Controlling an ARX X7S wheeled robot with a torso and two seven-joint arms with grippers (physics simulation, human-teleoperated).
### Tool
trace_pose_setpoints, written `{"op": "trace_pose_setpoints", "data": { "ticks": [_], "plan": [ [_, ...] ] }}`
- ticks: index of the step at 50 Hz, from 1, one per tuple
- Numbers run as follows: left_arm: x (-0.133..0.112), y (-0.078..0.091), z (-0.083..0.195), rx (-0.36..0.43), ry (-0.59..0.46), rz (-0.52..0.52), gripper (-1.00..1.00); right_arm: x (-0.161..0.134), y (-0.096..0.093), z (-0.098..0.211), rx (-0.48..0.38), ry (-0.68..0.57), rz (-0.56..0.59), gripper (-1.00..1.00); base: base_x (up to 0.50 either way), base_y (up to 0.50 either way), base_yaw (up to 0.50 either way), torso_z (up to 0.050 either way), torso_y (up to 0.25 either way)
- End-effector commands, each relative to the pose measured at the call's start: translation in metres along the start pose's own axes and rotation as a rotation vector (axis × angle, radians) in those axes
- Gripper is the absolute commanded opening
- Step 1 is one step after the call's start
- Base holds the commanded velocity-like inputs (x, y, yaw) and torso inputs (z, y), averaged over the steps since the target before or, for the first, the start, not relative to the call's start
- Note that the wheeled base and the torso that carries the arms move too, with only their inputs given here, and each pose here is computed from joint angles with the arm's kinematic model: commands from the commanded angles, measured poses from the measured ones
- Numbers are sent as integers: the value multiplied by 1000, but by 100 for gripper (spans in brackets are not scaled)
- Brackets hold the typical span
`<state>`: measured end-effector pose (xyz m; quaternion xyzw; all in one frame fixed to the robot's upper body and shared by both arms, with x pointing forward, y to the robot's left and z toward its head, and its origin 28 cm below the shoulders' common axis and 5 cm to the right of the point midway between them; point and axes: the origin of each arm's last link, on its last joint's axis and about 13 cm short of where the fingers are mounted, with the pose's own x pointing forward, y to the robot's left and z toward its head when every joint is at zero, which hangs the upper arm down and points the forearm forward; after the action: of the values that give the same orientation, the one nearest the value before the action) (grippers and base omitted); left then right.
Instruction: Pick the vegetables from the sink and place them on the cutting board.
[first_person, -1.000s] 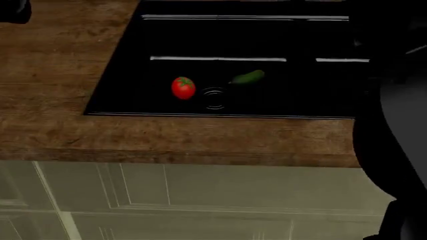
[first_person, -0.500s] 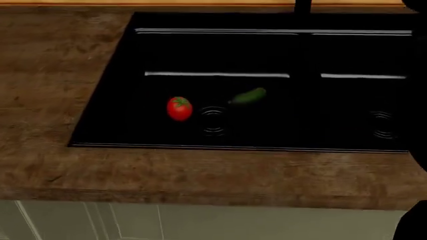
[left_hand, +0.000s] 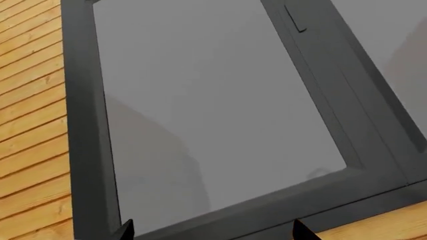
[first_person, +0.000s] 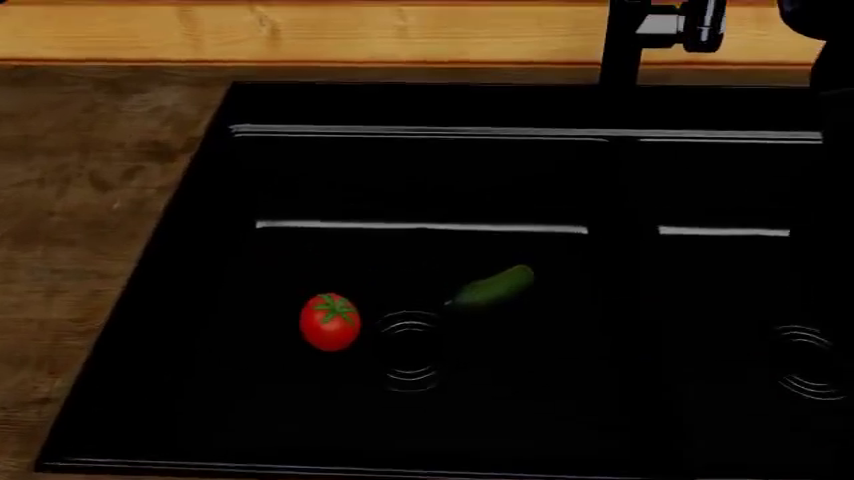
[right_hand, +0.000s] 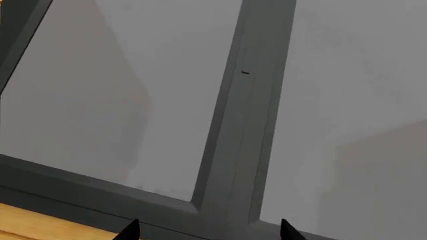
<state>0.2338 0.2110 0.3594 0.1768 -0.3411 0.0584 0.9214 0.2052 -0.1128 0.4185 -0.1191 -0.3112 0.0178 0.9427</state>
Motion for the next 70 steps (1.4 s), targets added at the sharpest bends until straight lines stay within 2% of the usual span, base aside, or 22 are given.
{"op": "trace_pose_setpoints", "data": {
  "ticks": [1,38,39,42,52,70],
  "plan": [
    [-1,0,-3,-41,5,-23,100,1,0,1,30,-12,-14,100,500,0,0,0,0],
    [-4,0,2,-60,6,-57,100,0,3,1,53,-9,4,100,500,0,0,0,1],
    [-4,0,2,-38,2,-66,100,1,2,-2,68,28,-11,100,137,0,0,0,0],
    [-5,0,1,-19,-4,-70,100,0,3,-2,68,5,-1,100,0,0,0,0,-111],
    [-6,-1,2,1,-20,-92,100,-1,4,-3,77,1,9,100,0,0,0,0,-250],
    [-5,-1,3,-5,-21,-97,100,0,5,0,81,3,17,100,0,0,0,0,-250]
  ]
}}
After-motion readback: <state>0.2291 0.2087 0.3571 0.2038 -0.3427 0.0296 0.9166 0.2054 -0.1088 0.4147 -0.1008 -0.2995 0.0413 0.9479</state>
